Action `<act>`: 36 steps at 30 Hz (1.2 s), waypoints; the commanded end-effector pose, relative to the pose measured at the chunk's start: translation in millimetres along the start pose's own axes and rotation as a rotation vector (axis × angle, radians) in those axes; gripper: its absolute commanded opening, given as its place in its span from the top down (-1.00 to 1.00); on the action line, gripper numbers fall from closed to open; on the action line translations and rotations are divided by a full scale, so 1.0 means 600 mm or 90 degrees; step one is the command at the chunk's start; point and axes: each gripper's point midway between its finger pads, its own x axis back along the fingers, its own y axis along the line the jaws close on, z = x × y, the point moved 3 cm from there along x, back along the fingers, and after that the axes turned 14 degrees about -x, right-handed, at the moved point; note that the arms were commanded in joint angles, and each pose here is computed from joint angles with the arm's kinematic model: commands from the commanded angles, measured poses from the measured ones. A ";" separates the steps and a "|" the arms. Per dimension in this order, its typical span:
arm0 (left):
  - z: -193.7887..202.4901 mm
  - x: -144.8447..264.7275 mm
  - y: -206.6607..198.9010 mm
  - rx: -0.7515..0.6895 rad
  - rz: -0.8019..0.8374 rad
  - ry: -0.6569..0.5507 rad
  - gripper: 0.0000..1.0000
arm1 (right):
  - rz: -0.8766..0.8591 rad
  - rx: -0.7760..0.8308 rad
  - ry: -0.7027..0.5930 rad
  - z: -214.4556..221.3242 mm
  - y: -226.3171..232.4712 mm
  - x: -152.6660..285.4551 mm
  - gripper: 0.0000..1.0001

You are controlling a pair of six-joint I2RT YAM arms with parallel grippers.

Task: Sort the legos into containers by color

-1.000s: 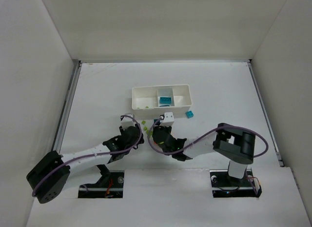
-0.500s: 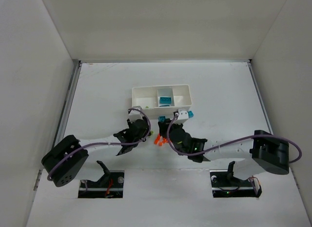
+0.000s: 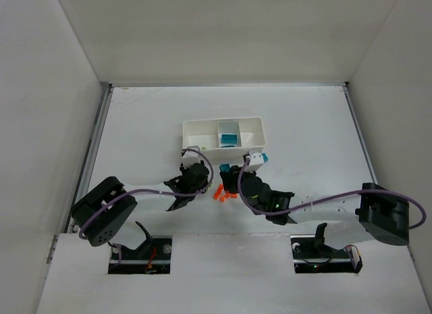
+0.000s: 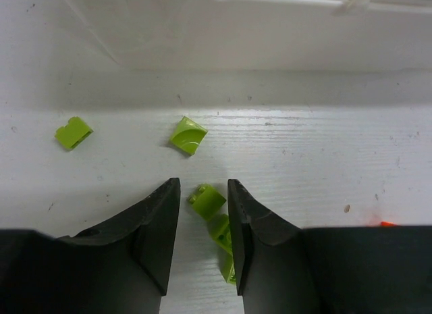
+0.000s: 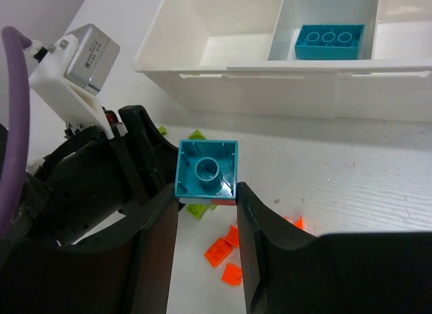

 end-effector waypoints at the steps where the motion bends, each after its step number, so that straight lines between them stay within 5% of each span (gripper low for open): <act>1: -0.030 -0.005 -0.014 0.007 0.009 -0.031 0.39 | -0.022 -0.023 -0.006 -0.017 0.011 0.004 0.35; 11: -0.028 0.003 -0.016 0.001 0.017 -0.029 0.73 | -0.014 -0.018 -0.011 -0.039 0.012 -0.010 0.35; 28: -0.058 0.055 -0.009 0.035 0.040 -0.063 0.77 | 0.045 0.000 -0.066 -0.133 -0.022 -0.138 0.34; 36: -0.079 0.073 -0.004 0.049 0.047 -0.077 0.77 | 0.065 -0.005 -0.075 -0.145 -0.050 -0.183 -0.27</act>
